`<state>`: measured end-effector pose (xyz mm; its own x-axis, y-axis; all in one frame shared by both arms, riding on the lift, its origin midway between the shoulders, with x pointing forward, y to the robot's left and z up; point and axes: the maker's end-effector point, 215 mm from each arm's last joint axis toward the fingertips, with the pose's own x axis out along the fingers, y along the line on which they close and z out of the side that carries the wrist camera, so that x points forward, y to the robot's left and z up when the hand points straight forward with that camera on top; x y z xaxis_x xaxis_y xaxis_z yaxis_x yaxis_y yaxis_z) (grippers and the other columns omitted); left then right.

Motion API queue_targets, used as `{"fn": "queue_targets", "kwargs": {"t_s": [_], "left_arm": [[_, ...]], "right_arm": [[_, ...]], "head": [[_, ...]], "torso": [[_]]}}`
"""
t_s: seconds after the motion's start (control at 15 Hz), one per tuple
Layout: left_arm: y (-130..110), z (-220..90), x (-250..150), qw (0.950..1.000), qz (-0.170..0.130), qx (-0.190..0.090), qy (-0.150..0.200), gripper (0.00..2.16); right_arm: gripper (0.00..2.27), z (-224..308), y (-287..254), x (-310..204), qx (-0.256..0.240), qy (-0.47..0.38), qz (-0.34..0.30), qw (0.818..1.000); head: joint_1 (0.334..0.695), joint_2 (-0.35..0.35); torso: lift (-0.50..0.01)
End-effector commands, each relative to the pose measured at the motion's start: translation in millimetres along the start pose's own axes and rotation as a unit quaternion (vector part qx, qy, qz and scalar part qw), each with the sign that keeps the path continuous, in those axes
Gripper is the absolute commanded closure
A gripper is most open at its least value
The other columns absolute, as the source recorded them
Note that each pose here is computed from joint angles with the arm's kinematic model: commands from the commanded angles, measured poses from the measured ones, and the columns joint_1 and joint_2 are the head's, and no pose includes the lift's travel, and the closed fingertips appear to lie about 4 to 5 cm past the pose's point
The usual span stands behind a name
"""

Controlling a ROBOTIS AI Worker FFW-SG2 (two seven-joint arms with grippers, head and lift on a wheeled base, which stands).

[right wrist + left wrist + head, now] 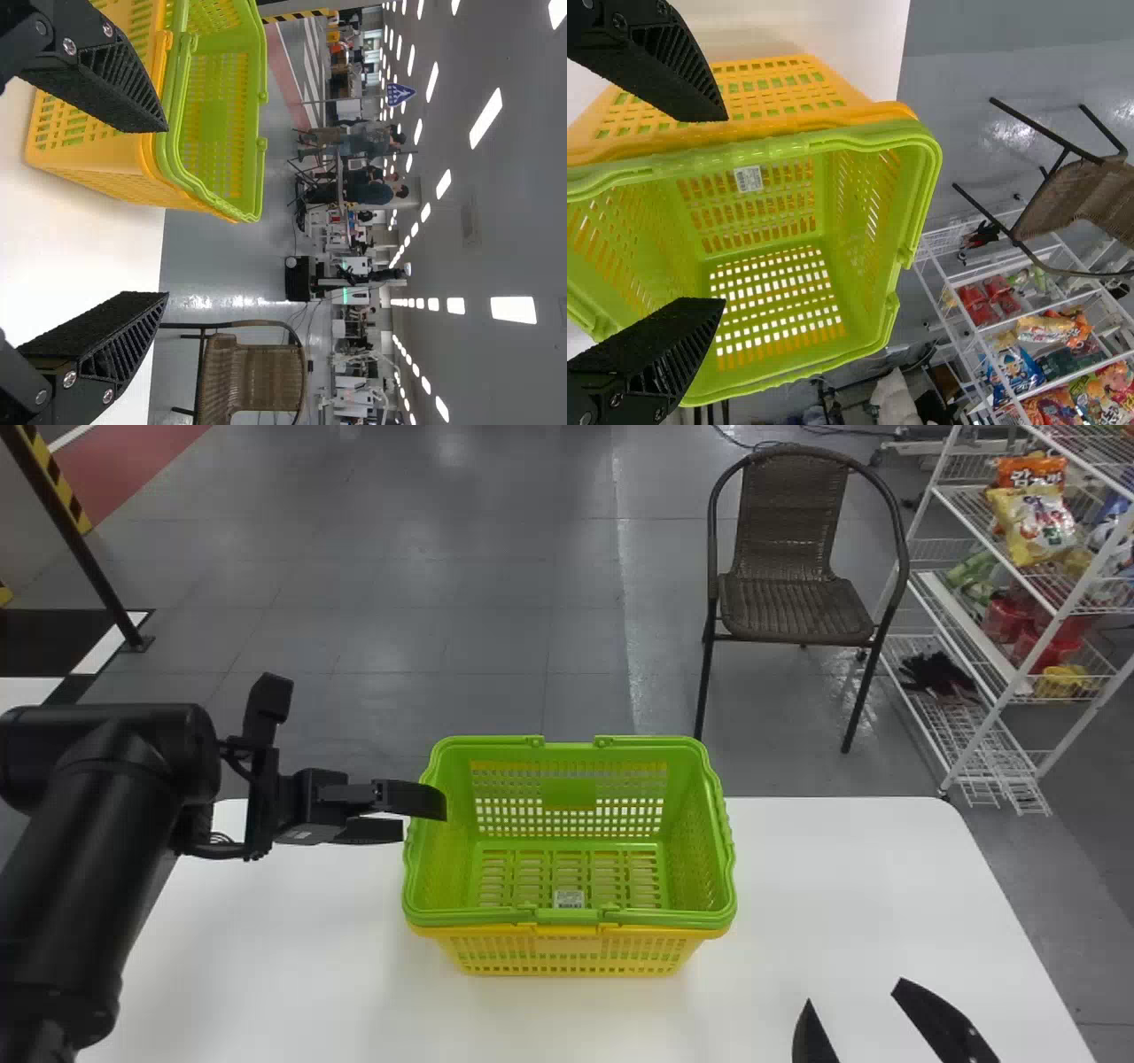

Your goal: Grasp handle with right gripper to insert into left gripper then lift and swing left to center

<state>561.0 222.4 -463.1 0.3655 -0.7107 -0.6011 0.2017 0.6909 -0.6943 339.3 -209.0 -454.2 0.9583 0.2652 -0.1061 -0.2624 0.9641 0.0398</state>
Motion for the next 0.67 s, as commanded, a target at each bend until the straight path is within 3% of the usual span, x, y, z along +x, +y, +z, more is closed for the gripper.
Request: {"fn": "queue_targets", "kwargs": {"t_s": [0.0,0.6], "left_arm": [[-2.1,0.0,0.6,1.0,-0.004,0.0,0.0,0.06],[-23.9,9.6,-0.8,0.9989,-0.046,-0.007,-0.012,0.06]], "right_arm": [[0.17,0.0,0.1,0.1,0.0,0.0,0.0,1.0],[0.17,-1.4,-2.4,-0.4,0.001,0.002,-0.003,1.0]], "head": [[0.695,0.018],[0.695,0.002]], "torso": [[0.0],[0.0]]}}
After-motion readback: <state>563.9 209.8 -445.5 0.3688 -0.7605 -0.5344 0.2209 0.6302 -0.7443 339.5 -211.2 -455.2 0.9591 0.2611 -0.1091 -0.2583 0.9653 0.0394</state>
